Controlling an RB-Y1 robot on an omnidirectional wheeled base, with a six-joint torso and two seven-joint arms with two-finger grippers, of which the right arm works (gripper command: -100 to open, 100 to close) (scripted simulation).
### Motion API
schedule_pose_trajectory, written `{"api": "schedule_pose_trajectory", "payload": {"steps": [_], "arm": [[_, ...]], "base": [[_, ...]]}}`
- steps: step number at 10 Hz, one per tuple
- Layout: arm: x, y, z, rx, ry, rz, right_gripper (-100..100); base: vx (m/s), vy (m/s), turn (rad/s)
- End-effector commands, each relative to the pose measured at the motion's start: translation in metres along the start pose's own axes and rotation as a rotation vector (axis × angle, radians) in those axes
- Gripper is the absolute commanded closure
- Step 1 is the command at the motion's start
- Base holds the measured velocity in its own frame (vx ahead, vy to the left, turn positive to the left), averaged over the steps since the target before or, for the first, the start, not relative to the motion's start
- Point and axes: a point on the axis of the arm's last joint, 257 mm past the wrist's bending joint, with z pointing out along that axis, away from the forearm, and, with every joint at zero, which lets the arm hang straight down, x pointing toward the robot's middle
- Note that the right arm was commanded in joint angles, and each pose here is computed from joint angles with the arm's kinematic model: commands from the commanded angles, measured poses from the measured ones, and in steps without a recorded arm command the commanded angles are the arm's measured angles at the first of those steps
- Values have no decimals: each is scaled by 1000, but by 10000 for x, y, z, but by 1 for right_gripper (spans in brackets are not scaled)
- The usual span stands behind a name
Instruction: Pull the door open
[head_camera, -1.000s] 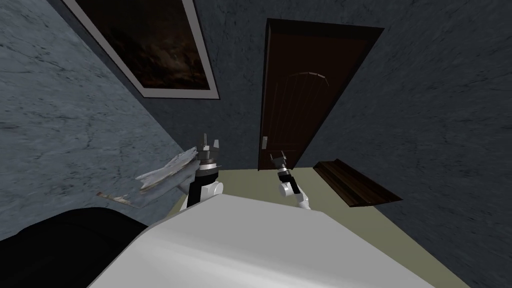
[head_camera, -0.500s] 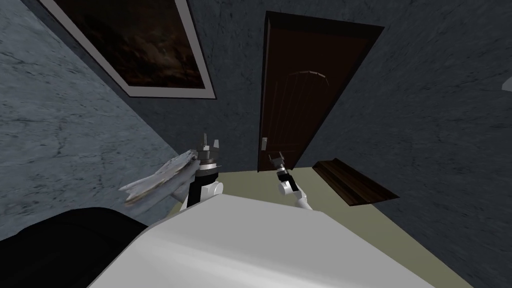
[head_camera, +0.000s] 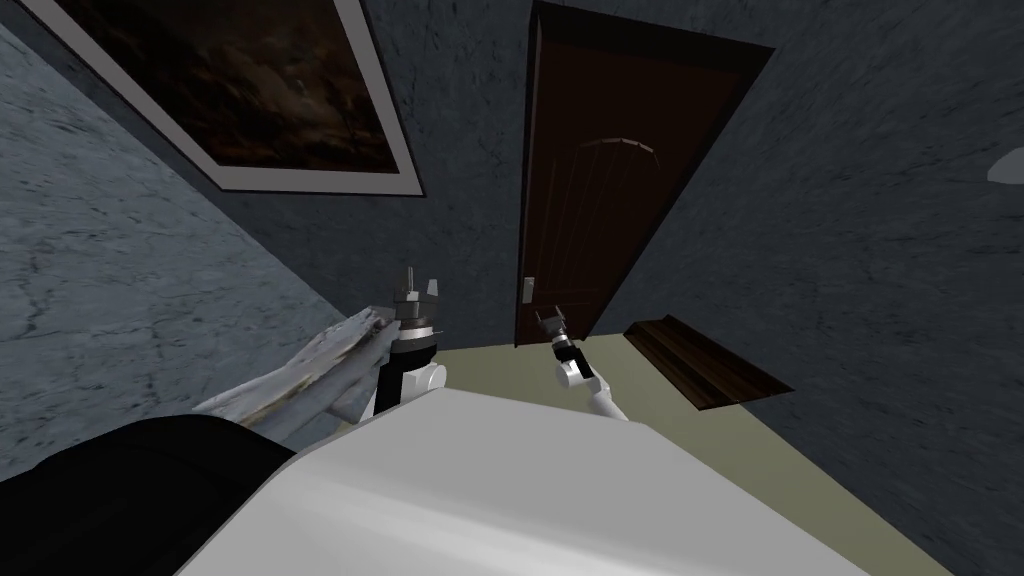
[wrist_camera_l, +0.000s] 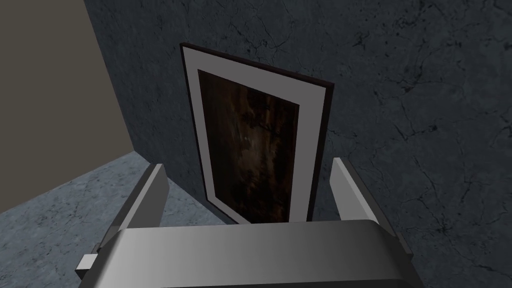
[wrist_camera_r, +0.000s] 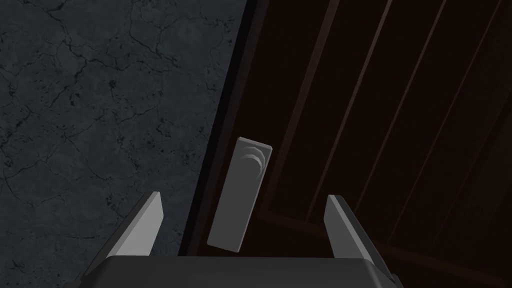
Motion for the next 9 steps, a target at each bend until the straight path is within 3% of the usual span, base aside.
{"api": "schedule_pose_trajectory", "payload": {"steps": [1,9], "arm": [[-77,-19,18,11,-18,29,-100],[-542,-35,97,50,-128,174,-100]], "base": [[84,56,-60],[109,77,-71]]}}
